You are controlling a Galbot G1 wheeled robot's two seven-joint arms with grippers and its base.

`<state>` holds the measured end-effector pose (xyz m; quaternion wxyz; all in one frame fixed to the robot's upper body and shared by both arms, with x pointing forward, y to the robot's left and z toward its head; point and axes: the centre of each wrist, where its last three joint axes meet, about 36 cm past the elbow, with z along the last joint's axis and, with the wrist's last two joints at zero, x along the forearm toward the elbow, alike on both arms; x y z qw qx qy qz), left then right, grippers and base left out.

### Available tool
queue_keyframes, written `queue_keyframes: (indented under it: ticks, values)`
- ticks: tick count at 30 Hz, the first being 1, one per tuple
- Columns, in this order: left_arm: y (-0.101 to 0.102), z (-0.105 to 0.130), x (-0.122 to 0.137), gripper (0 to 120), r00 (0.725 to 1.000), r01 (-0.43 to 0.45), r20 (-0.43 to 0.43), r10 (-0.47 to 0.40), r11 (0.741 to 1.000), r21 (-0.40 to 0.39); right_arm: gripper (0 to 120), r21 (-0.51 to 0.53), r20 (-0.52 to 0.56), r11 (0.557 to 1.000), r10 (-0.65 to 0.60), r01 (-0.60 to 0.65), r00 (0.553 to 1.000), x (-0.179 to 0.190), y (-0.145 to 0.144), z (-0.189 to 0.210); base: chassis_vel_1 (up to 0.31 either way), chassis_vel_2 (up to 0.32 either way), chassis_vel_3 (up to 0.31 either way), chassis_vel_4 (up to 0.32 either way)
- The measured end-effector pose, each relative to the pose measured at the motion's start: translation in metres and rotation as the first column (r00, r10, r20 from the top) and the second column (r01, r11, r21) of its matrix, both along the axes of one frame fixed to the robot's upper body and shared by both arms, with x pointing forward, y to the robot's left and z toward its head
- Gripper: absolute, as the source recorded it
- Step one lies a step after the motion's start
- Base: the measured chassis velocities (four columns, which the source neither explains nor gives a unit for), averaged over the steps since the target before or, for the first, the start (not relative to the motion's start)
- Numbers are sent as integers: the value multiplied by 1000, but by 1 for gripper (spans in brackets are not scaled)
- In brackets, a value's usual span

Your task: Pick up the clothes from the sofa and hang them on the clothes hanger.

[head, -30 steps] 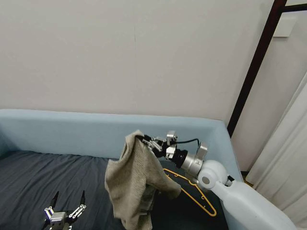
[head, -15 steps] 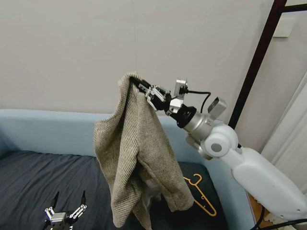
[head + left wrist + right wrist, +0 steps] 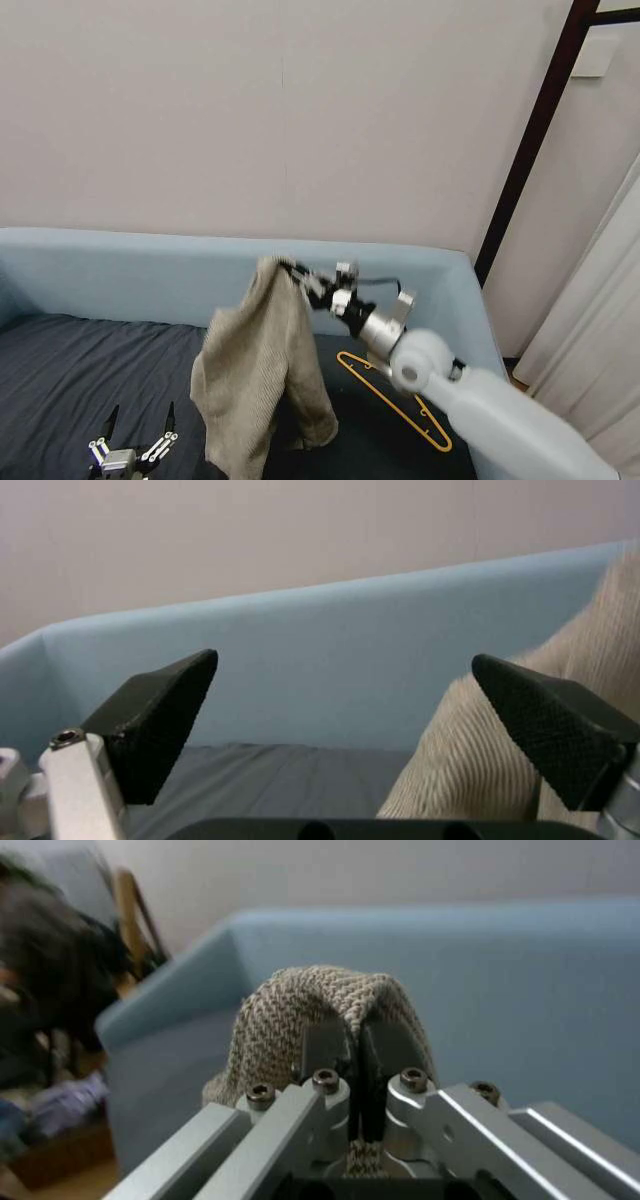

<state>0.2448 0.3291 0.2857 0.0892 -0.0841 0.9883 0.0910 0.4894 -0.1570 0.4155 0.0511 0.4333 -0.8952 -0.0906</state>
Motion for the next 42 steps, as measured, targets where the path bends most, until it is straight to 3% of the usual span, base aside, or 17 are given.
queue_keyframes:
  ticks: [2, 9, 12, 16, 19, 22, 24, 25, 29, 30, 31, 32, 33, 34, 35, 39, 42]
  values:
    - [-2, 0, 1, 100, 1000, 2, 1, -2, 1000, 0, 0, -129, -55, 991, -45, 37, 998, -11, -11, -41, 0, 0, 0, 0]
    - [-1, -3, 2, 100, 1000, -1, -8, 1, 1000, -2, 0, -364, -80, 930, -76, 41, 994, -9, -47, -98, 0, 0, 0, 0]
    - [0, -4, 4, 100, 1000, -2, -10, 2, 1000, -1, 0, -494, -39, 861, -161, 121, 986, 4, -68, -118, 0, 0, 0, 0]
    - [-2, -5, 5, 100, 1000, 2, -14, -2, 1000, -5, 7, -554, 29, 786, -312, 275, 950, 17, -68, -120, 0, 0, 0, 0]
    - [-3, -6, 6, 100, 1000, 3, -15, -4, 1000, -6, 11, -563, 37, 763, -360, 317, 932, 17, -64, -119, 0, 0, 0, 0]
    - [-6, -6, 8, 100, 1000, 9, -15, -9, 1000, -10, 27, -571, -2, 693, -537, 440, 843, 10, -41, -100, 0, 0, 0, 0]
    - [-7, -7, 9, 100, 1000, 13, -16, -13, 1000, -12, 37, -567, -108, 661, -652, 492, 750, 2, -14, -76, 0, 0, 0, 0]
    - [-7, -7, 9, 100, 1000, 13, -16, -13, 1000, -12, 37, -567, -108, 661, -652, 492, 750, 2, -14, -76, 0, 0, 0, 0]
    - [-7, -7, 9, 100, 1000, 14, -18, -14, 1000, -11, 54, -581, -213, 620, -741, 527, 637, 1, 13, -43, 0, 0, 0, 0]
    - [-7, -7, 9, 100, 1000, 14, -18, -14, 1000, -11, 54, -581, -213, 620, -741, 527, 637, 1, 13, -43, 0, 0, 0, 0]
    - [-6, -7, 9, 100, 1000, 13, -18, -13, 1000, -9, 59, -578, -246, 610, -764, 543, 597, 1, 21, -32, 0, 0, 0, 0]
    - [-6, -7, 9, 100, 1000, 13, -18, -13, 1000, -9, 59, -578, -246, 610, -764, 543, 597, 1, 21, -32, 0, 0, 0, 0]
    - [-4, -7, 9, 100, 1000, 11, -18, -11, 1000, -7, 62, -570, -280, 605, -779, 555, 561, 2, 28, -23, 0, 0, 0, 0]
    - [1, -7, 8, 100, 1000, 2, -18, -2, 1000, -3, 77, -512, -422, 612, -791, 603, 443, 1, 44, 0, 0, 0, 0, 0]
    - [3, -7, 8, 100, 1000, -3, -18, 2, 1000, -3, 86, -459, -511, 644, -755, 612, 411, -8, 49, 5, 0, 0, 0, 0]
    - [4, -7, 9, 100, 1000, -3, -17, 3, 1000, -2, 97, -396, -598, 696, -690, 598, 407, -24, 58, 11, 0, 0, 0, 0]
    - [4, -7, 10, 100, 1000, -6, -14, 6, 1000, -4, 100, -353, -697, 737, -619, 577, 363, -47, 72, 15, 0, 0, 0, 0]
